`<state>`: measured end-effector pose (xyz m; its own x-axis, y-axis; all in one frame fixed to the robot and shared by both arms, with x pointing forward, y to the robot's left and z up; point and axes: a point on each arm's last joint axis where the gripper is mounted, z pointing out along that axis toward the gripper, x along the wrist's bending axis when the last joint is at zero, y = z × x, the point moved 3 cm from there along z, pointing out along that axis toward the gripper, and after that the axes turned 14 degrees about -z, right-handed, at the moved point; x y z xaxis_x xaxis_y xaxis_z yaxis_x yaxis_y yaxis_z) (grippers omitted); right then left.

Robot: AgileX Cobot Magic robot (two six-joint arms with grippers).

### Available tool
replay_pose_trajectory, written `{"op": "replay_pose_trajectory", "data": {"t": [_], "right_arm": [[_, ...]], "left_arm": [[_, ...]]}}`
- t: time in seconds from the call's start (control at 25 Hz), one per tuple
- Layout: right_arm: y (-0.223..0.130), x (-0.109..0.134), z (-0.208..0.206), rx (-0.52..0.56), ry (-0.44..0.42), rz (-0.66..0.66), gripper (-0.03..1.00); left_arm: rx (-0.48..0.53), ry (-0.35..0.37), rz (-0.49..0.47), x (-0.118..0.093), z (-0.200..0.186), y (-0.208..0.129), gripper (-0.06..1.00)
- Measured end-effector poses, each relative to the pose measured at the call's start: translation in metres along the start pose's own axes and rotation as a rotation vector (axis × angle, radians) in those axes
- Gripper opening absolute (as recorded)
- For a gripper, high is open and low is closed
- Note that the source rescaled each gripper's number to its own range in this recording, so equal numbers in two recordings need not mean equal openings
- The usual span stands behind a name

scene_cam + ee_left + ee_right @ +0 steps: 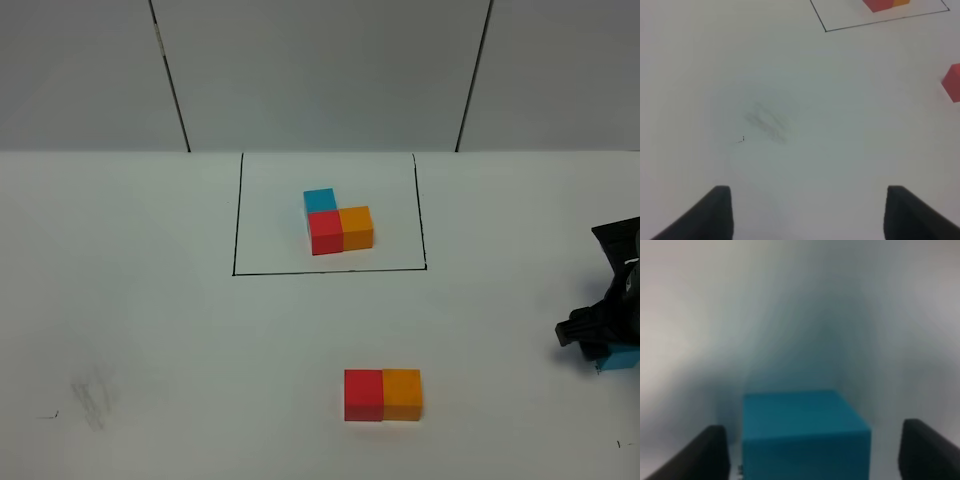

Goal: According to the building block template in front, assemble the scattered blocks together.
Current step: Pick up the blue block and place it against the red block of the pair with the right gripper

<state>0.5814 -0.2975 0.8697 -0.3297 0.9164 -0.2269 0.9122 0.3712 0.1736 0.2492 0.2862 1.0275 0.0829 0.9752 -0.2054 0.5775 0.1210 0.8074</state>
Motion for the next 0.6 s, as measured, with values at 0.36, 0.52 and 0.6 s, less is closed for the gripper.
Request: {"op": "replay_pose_trajectory", "data": {"t": [0.36, 0.52, 0.6], "right_arm": [[0.000, 0.002, -0.001, -0.002, 0.014, 0.025, 0.20], [0.004, 0.003, -0.019, -0.041, 0.049, 0.139, 0.20], [0.013, 0.004, -0.041, -0.084, 0.068, 0.198, 0.20]], "left_arm": [[0.000, 0.000, -0.001, 0.000, 0.000, 0.000, 0.53], [0.000, 0.000, -0.001, 0.000, 0.000, 0.000, 0.53], [0.000, 0.000, -0.001, 0.000, 0.000, 0.000, 0.53]]}}
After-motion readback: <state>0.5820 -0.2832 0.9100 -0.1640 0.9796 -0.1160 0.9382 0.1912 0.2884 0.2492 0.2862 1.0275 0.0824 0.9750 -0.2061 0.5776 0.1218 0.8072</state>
